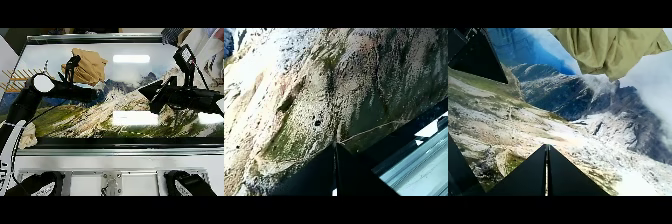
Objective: Fold the clothes and pants, and hang the long-sleeved shirts on hangers.
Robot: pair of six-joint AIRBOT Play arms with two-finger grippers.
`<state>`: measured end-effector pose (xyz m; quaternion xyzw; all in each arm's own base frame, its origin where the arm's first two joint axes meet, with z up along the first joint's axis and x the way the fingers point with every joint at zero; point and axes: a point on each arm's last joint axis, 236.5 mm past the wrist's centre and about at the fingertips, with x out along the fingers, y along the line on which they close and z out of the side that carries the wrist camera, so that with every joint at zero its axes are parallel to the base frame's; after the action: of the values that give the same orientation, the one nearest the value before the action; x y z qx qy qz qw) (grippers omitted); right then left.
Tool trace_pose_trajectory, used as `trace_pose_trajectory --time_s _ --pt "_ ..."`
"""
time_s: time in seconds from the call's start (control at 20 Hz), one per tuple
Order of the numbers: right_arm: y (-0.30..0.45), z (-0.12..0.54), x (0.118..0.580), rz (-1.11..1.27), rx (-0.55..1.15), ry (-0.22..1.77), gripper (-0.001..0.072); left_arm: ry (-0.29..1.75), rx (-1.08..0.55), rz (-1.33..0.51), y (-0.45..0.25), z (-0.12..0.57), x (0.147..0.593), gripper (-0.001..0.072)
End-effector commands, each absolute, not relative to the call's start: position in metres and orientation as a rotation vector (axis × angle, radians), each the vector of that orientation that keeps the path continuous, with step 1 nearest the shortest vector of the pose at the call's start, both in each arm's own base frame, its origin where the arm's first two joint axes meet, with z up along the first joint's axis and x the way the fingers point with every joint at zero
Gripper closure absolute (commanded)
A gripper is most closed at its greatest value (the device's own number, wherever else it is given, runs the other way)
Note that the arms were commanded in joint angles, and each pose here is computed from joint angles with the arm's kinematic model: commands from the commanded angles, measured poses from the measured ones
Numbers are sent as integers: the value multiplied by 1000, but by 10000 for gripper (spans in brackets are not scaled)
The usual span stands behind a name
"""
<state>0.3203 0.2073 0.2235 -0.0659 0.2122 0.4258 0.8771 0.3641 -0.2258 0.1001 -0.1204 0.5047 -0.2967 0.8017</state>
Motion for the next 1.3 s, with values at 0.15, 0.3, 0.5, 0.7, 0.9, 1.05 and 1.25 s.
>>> trace_pose_trajectory --time_s 0.15,0.3,0.5,0.7,0.9,1.05,1.25 --pt "208 224 320 889 -137 443 689 1082 -258 -636 -226 100 364 693" --pt "207 224 320 888 -137 442 689 1082 -258 -636 -226 100 364 693" --pt "208 224 320 889 -137 443 689 1082 -258 -636 -226 100 364 693" --pt "208 224 320 891 -134 442 689 1081 -258 -637 -226 100 364 693" --pt "208 224 320 891 -133 442 689 889 -220 -595 -219 118 404 3" --pt "211 228 318 903 -111 436 689 755 -26 -446 -185 114 463 19" --pt "212 228 318 904 -107 435 689 832 172 -302 -157 53 531 19"
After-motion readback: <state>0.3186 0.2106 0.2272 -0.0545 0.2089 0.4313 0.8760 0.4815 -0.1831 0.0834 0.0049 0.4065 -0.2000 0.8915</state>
